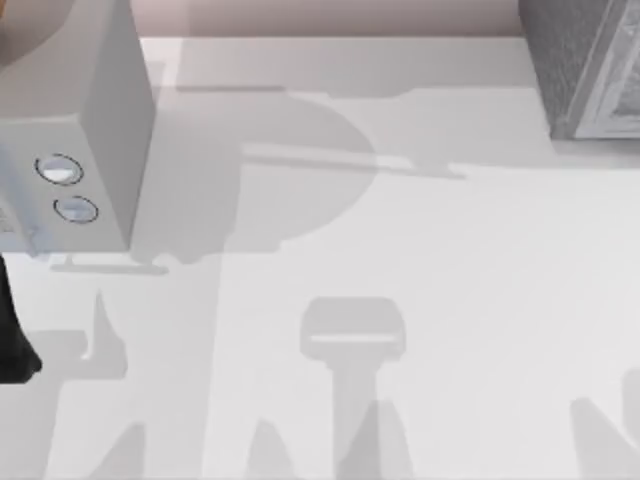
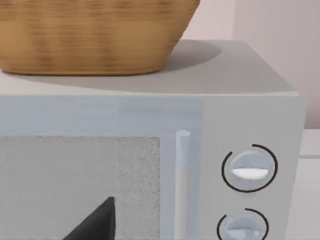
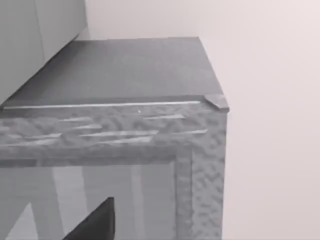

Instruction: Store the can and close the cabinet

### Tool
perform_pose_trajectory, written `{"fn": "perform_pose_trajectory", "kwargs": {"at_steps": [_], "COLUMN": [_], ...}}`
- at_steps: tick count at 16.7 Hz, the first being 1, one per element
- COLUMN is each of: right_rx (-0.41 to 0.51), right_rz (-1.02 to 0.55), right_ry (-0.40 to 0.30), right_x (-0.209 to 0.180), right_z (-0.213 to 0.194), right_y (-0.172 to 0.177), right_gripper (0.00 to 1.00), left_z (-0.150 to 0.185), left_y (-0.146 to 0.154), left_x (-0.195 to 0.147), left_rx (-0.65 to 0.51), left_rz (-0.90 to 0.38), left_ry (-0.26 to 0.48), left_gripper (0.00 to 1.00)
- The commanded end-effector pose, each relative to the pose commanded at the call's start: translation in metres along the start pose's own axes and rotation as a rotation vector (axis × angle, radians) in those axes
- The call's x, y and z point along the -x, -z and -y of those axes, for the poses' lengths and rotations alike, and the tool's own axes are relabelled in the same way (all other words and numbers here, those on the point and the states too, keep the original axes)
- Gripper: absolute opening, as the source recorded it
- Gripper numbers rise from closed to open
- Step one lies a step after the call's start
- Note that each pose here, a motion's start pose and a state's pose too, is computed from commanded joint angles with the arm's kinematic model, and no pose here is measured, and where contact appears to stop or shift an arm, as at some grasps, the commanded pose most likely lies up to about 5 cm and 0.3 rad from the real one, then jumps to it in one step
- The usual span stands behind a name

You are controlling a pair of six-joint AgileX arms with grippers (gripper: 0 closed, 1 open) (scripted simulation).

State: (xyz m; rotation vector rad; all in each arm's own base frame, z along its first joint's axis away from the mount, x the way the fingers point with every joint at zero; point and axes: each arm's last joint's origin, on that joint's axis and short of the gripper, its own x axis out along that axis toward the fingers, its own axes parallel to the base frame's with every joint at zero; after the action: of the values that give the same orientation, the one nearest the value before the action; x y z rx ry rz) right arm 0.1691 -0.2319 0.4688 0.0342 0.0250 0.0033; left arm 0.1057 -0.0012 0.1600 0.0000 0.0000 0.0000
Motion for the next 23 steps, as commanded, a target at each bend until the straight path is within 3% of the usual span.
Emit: {"fn": "perform_pose_trajectory", "kwargs": {"at_steps": [4,11,17,23], "right_rx": [0.029,0.031,0.019,0.019], "right_rz": [0.016,0.018,0.015,-0.013], "right_ry": [-0.002,-0.001,-0.006,0.004], "right_x": [0.015,0.014,-0.033,-0.091], "right_z": [-0.031,-0.033,-0.067,-0.156], "right_y": [-0.037,-0.039,-0.041,-0.035], "right_gripper": [1.0,1.0,1.0,1.0], "left_z": [0.0,0.0,0.0,0.0], "left_y": [0.0,0.0,0.0,0.0], "left_x": [0.0,0.0,0.0,0.0], "left_rx": [0.0,0.0,0.0,0.0], "left_rz": [0.0,0.0,0.0,0.0], "left_ry": [0.0,0.0,0.0,0.0], "left_gripper": [1.0,1.0,1.0,1.0]}}
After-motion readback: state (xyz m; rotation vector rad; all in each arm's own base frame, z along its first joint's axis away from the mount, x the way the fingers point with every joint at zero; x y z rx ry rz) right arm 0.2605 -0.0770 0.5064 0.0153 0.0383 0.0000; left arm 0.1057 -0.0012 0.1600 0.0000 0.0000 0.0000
